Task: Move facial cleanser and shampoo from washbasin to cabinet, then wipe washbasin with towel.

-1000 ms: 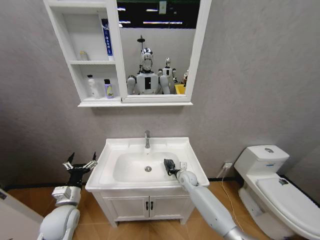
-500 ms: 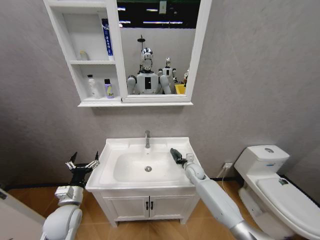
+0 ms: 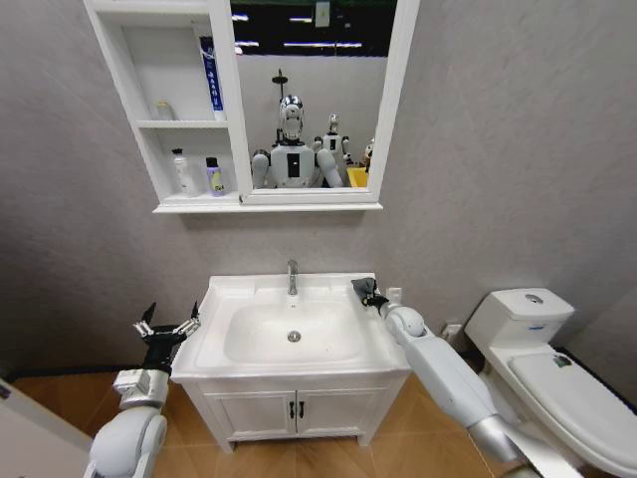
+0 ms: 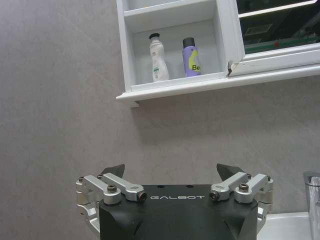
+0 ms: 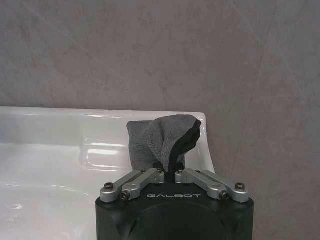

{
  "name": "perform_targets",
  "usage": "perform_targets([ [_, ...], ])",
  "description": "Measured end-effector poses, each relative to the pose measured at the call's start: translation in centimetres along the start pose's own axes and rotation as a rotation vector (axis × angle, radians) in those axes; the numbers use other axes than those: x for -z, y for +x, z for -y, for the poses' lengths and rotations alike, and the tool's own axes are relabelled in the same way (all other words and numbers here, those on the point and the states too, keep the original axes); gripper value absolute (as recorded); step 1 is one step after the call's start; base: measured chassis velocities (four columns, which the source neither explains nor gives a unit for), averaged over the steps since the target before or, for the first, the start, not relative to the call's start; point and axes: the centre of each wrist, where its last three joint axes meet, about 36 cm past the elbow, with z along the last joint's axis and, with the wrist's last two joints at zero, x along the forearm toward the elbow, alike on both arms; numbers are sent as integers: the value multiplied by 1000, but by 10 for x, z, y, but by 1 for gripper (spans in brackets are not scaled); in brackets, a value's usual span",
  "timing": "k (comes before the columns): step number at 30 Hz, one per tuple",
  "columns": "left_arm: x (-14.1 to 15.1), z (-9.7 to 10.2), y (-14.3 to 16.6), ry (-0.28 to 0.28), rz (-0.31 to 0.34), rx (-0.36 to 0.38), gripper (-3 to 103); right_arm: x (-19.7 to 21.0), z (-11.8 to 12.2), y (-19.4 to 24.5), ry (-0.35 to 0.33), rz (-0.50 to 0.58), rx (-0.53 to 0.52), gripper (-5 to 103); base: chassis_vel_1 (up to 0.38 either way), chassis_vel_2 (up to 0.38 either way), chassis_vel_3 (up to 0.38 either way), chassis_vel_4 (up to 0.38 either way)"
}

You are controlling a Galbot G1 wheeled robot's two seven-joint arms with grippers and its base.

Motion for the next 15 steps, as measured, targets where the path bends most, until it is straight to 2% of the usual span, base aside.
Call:
perform_targets([
  [5, -1, 2, 1, 6, 3, 3, 100, -15, 12, -8, 25, -1, 45, 3, 0, 0, 0, 0],
  [11, 1, 1, 2, 5, 6, 4, 100, -29, 7, -12, 47, -4, 32, 4, 0, 0, 0, 0],
  [14, 3, 1, 2, 4, 10, 2, 100, -31, 2, -12, 45, -2, 25, 20, 0, 0, 0, 0],
  [15, 3, 1, 2, 4, 10, 2, 100, -31, 2, -12, 45, -2, 25, 20, 0, 0, 0, 0],
])
